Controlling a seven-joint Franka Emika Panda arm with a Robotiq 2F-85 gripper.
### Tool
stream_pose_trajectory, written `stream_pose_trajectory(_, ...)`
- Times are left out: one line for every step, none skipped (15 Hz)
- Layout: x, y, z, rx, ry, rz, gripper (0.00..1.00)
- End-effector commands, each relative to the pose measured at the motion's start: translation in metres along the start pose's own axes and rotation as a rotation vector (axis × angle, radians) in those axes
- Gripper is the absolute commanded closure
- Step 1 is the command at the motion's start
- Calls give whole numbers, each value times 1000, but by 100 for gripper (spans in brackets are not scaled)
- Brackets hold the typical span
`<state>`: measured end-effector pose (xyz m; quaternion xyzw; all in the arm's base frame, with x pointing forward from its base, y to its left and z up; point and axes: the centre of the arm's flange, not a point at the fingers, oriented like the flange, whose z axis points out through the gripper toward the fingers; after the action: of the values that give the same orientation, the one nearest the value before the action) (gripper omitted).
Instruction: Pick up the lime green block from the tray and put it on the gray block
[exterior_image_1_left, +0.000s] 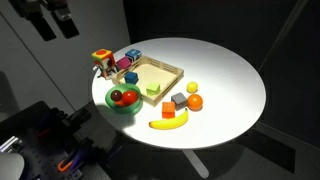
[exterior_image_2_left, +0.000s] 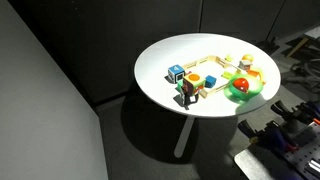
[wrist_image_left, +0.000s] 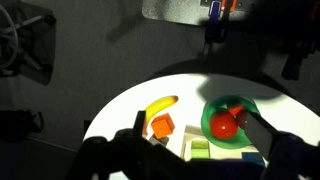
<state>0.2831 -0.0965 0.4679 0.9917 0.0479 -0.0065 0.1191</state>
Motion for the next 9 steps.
stream_pose_trajectory(0, 0, 0, 0, 0, 0, 0)
stream_pose_trajectory(0, 0, 0, 0, 0, 0, 0)
stream_pose_trajectory(0, 0, 0, 0, 0, 0, 0)
stream_pose_trajectory(0, 0, 0, 0, 0, 0, 0)
stream_pose_trajectory(3, -1, -1, 3, -2, 3, 0)
stream_pose_trajectory(8, -3, -4, 11, -2, 6, 0)
stream_pose_trajectory(12, -6, -6, 14, -1, 12, 0)
stream_pose_trajectory(16, -9, -7, 16, 1, 15, 0)
stream_pose_trajectory(21, -12, -8, 21, 2, 17, 0)
